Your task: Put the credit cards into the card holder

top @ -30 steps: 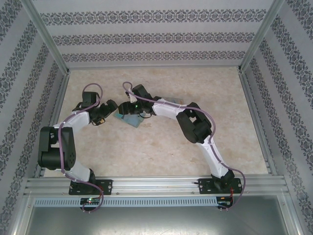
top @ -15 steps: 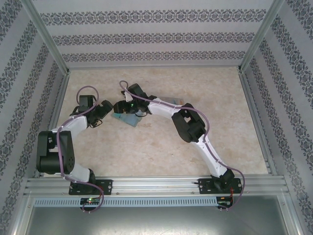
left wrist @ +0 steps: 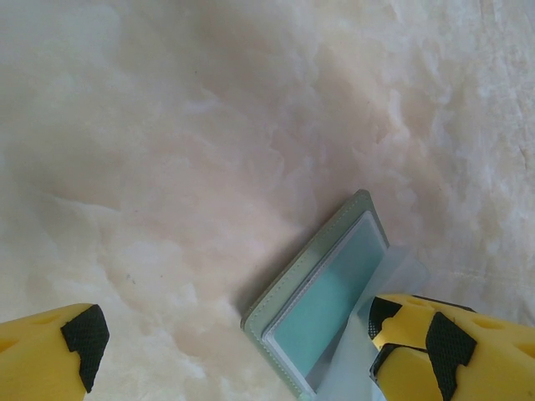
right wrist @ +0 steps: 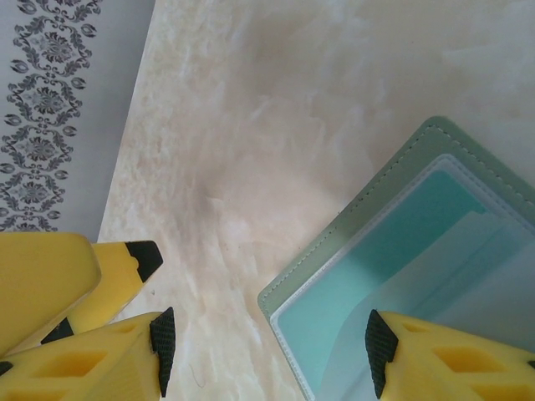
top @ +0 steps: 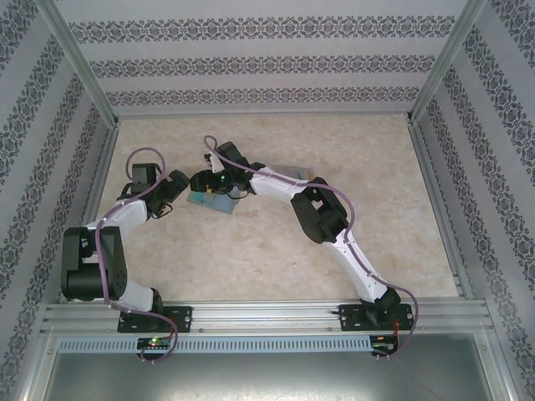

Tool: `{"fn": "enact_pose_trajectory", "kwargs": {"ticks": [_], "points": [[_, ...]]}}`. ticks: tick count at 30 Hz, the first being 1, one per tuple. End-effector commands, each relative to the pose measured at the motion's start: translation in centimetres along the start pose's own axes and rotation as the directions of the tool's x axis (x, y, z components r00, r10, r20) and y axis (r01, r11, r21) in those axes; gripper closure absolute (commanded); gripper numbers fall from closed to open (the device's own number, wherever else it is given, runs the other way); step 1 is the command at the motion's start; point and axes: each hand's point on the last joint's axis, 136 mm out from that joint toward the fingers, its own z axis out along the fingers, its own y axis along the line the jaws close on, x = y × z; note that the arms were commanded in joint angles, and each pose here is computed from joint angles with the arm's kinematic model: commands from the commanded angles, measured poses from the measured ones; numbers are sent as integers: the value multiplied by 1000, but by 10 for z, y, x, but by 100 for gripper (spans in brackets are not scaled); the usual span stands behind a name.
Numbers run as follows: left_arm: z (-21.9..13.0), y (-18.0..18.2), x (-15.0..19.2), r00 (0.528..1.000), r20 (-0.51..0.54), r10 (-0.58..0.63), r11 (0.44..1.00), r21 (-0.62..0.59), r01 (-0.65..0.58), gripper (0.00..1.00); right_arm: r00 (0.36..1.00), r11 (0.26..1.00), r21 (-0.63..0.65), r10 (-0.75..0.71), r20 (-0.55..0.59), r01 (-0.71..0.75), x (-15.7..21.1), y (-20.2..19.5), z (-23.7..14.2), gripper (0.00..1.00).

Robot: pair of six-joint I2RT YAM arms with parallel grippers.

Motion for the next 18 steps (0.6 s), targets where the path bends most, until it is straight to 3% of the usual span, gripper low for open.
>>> {"fn": "enact_pose_trajectory", "kwargs": {"ticks": [1, 18], "points": [[4, 26, 22, 997, -69, -18, 998, -69, 14, 1, 993, 987, -140, -59, 102, 74, -36, 56, -15, 36], [-11, 26, -6, 999, -5, -53, 997, -63, 53, 1, 993, 984, -173, -23, 116, 43, -43, 59, -5, 36]]}}
